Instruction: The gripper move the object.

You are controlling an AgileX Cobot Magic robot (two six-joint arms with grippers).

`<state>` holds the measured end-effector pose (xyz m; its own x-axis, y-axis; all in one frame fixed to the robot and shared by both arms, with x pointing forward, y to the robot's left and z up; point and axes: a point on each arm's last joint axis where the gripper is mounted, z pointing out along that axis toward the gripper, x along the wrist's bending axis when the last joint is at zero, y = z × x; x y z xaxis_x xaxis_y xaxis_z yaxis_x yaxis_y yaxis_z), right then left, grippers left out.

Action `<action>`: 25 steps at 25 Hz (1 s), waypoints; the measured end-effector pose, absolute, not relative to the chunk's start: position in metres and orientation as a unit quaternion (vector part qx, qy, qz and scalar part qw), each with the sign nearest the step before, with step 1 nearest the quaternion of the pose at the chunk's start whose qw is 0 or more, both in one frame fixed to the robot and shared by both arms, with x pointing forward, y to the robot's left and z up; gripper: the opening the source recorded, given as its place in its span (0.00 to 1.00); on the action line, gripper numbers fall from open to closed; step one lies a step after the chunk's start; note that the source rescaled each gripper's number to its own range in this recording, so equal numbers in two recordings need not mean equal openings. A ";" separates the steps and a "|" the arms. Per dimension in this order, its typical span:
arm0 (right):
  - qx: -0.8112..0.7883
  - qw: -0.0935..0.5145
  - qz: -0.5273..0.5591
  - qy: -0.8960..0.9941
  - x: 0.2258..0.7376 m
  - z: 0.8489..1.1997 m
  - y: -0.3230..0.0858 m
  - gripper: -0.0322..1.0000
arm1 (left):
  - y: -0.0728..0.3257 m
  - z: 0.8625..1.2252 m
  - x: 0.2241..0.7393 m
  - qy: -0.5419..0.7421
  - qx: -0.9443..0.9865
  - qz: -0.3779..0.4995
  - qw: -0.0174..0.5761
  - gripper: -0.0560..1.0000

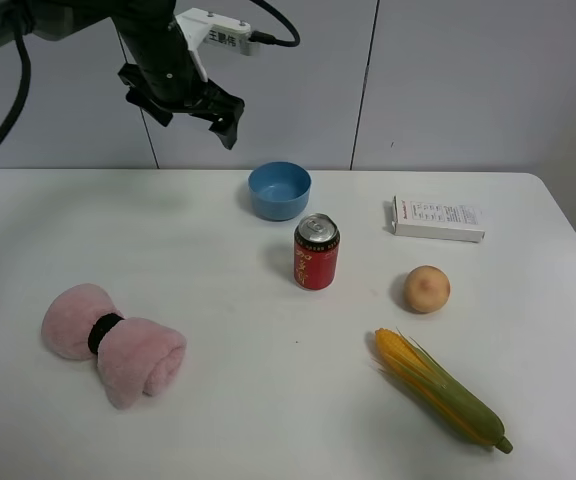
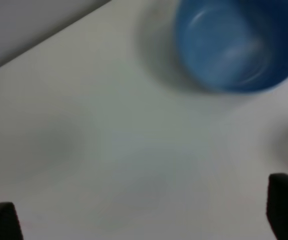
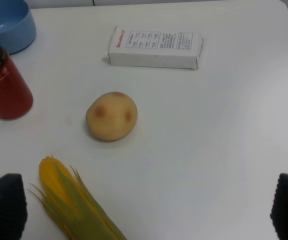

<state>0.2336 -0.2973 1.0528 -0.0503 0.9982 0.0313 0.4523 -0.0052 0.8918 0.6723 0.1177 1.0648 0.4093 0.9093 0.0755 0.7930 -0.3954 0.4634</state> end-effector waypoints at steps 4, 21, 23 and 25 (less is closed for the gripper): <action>0.593 0.351 0.389 0.612 0.234 1.053 -0.297 1.00 | 0.157 1.061 0.667 0.536 0.815 0.164 0.146 1.00; 0.593 0.351 0.389 0.611 0.234 1.053 -0.297 1.00 | 0.318 1.130 0.493 0.650 0.672 0.285 0.213 1.00; 0.593 0.351 0.389 0.611 0.234 1.053 -0.297 1.00 | 0.325 1.133 0.456 0.657 0.653 0.304 0.221 1.00; 0.593 0.351 0.389 0.611 0.234 1.053 -0.297 1.00 | 0.327 1.136 0.425 0.658 0.638 0.325 0.232 1.00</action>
<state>0.2336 -0.2973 1.0528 -0.0499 0.9982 0.0321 0.4524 -0.0061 0.8918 0.4253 0.3268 1.1356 -0.0782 0.9910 0.1090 0.6892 -0.0253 0.7242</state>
